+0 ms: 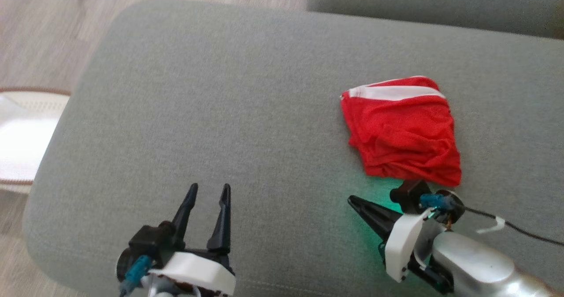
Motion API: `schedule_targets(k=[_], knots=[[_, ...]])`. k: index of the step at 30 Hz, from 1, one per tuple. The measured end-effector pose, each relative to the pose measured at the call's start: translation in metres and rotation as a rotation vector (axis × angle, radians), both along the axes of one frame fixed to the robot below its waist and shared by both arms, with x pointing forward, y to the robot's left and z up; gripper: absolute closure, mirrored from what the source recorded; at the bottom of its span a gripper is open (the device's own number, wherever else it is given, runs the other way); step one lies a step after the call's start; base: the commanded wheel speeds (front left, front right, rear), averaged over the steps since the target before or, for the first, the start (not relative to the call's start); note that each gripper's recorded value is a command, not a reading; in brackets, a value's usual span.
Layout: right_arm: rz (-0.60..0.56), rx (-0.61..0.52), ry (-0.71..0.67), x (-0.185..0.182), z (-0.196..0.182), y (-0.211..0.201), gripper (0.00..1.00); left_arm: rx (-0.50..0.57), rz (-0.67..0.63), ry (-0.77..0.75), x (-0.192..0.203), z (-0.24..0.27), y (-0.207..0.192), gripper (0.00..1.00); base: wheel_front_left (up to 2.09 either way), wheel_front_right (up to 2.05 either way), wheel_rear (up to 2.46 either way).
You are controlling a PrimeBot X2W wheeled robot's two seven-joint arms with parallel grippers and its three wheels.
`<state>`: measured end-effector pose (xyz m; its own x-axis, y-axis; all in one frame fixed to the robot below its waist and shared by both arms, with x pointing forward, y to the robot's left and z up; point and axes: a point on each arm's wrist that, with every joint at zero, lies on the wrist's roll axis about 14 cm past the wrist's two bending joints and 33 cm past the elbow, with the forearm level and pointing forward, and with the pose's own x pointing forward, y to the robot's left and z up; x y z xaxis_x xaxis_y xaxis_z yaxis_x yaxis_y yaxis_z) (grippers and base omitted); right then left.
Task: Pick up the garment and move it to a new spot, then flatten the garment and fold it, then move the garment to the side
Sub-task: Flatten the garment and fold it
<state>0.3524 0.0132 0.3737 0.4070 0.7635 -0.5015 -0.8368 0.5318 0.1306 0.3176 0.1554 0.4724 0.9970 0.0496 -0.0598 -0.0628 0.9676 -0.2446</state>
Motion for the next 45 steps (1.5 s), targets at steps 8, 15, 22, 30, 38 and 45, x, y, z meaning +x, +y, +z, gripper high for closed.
schedule_targets(k=[8, 15, 22, 30, 38, 45], knots=[[-0.176, 0.138, -0.113, 0.005, 0.037, -0.021, 1.00, 0.000, 0.008, -0.013, -0.021, 0.001, 0.002, 0.00, 0.00, 0.00, 0.00], [-0.413, 0.211, -0.184, 0.011, 0.056, -0.075, 1.00, 0.010, -0.008, -0.037, -0.020, 0.006, 0.001, 0.00, 0.00, 0.00, 0.00], [-0.526, 0.233, -0.254, 0.014, 0.068, -0.104, 1.00, 0.017, -0.037, -0.044, -0.017, 0.008, -0.006, 0.00, 0.00, 0.00, 0.00], [-0.505, 0.220, -0.305, 0.057, 0.088, -0.095, 1.00, 0.017, -0.056, 0.003, -0.011, -0.004, -0.010, 0.00, 0.00, 0.00, 0.00], [-0.465, 0.142, -0.295, 0.133, 0.092, -0.080, 1.00, 0.020, -0.067, 0.008, 0.015, -0.004, -0.011, 0.00, 0.00, 0.00, 0.00], [-0.379, 0.027, -0.160, 0.136, 0.039, -0.057, 1.00, 0.014, -0.012, 0.059, 0.010, -0.017, 0.002, 0.00, 0.00, 0.00, 0.00]])
